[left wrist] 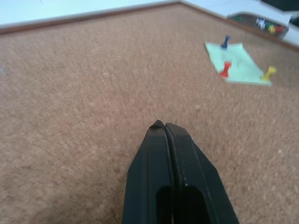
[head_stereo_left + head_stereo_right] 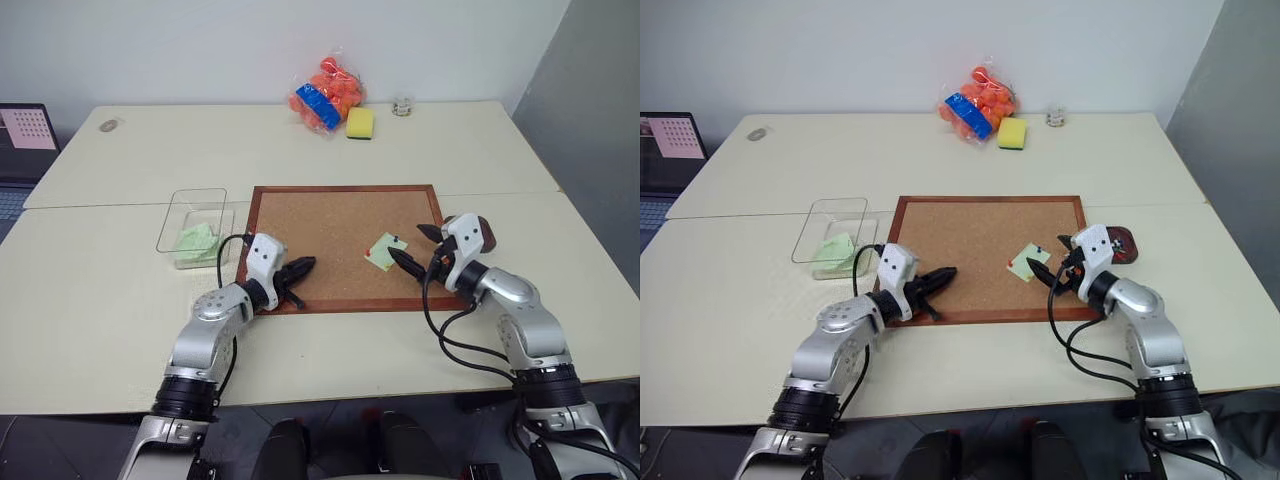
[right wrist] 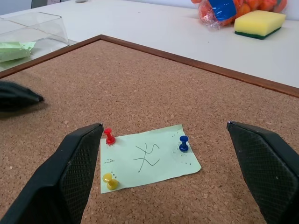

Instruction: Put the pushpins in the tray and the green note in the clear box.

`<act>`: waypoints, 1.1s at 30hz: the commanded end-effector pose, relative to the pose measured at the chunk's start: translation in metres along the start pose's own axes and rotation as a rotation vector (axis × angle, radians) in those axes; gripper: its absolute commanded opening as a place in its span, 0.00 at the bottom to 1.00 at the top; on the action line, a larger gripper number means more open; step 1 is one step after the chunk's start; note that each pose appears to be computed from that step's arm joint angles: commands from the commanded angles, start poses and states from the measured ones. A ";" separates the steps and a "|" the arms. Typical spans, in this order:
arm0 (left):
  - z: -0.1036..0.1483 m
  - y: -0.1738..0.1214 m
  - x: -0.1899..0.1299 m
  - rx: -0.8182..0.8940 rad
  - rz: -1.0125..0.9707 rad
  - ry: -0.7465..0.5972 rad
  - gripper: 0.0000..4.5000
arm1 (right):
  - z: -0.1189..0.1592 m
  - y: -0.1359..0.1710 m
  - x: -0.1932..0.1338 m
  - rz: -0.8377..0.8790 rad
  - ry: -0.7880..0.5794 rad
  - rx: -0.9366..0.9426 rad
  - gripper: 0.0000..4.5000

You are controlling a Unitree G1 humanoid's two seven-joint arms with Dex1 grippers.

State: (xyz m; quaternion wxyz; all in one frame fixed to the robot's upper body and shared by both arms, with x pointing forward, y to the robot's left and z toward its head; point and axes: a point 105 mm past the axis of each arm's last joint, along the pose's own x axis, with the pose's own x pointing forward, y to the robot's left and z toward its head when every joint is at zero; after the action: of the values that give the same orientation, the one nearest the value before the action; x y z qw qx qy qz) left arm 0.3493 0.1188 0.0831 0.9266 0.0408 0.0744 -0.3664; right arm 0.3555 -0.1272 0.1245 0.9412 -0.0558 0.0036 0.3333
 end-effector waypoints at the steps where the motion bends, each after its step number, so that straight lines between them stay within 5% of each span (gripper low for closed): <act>1: -0.036 0.001 0.004 0.022 0.011 0.153 0.00 | 0.014 -0.002 0.005 -0.012 -0.049 -0.009 1.00; 26: -0.034 -0.005 0.003 0.010 0.008 0.135 0.00 | -0.018 -0.018 0.039 -0.055 0.038 0.091 1.00; 33: -0.030 -0.003 0.005 0.014 0.011 0.129 0.00 | -0.020 -0.017 0.040 -0.042 0.038 0.088 0.70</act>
State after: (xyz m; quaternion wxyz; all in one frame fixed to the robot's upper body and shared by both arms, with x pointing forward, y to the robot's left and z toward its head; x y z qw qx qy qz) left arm 0.3521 0.1141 0.0748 0.9255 0.0753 0.0854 -0.3613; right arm 0.3934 -0.1188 0.0891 0.9493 -0.0161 0.0629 0.3076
